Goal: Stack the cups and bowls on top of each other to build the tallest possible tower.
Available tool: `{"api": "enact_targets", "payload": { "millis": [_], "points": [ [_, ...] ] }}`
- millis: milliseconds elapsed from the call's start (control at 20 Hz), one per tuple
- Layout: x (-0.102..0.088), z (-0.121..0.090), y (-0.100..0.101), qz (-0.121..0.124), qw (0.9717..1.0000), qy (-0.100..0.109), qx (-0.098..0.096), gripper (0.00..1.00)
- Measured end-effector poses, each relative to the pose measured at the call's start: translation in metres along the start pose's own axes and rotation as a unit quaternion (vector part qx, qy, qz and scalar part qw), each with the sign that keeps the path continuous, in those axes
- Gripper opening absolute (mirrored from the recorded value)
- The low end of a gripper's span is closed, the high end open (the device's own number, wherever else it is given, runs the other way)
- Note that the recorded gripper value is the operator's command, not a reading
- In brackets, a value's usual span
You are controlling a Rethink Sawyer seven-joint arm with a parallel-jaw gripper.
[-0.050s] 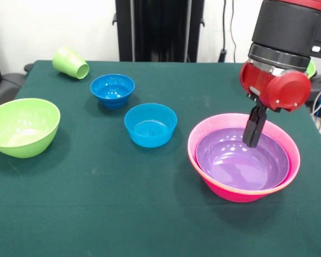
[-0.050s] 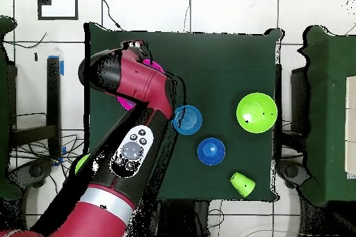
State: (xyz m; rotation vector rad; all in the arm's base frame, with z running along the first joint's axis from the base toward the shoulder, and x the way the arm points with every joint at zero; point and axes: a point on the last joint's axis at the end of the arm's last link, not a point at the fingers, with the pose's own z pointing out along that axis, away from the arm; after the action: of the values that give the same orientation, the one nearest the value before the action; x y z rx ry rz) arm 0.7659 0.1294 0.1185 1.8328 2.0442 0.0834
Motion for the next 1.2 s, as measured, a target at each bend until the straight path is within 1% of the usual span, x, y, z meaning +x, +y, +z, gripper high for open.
{"api": "enact_targets", "payload": {
  "millis": [250, 500, 650, 850, 1050, 1100, 1200],
  "points": [
    [0.001, 0.006, -0.004, -0.001, 1.0, -0.001, 0.005, 0.0],
    [0.006, 0.02, -0.014, -0.005, 0.9998, 0.0, 0.017, 0.0],
    [0.012, 0.032, -0.023, -0.007, 0.9996, 0.003, 0.026, 0.0],
    [0.018, 0.04, -0.031, -0.008, 0.9993, 0.008, 0.034, 0.0],
    [0.022, 0.046, -0.035, -0.008, 0.9992, 0.011, 0.038, 0.0],
    [0.027, 0.049, -0.038, -0.007, 0.9992, 0.015, 0.037, 0.0],
    [0.031, 0.052, -0.039, -0.007, 0.9993, 0.016, 0.034, 0.0]
  ]
}}
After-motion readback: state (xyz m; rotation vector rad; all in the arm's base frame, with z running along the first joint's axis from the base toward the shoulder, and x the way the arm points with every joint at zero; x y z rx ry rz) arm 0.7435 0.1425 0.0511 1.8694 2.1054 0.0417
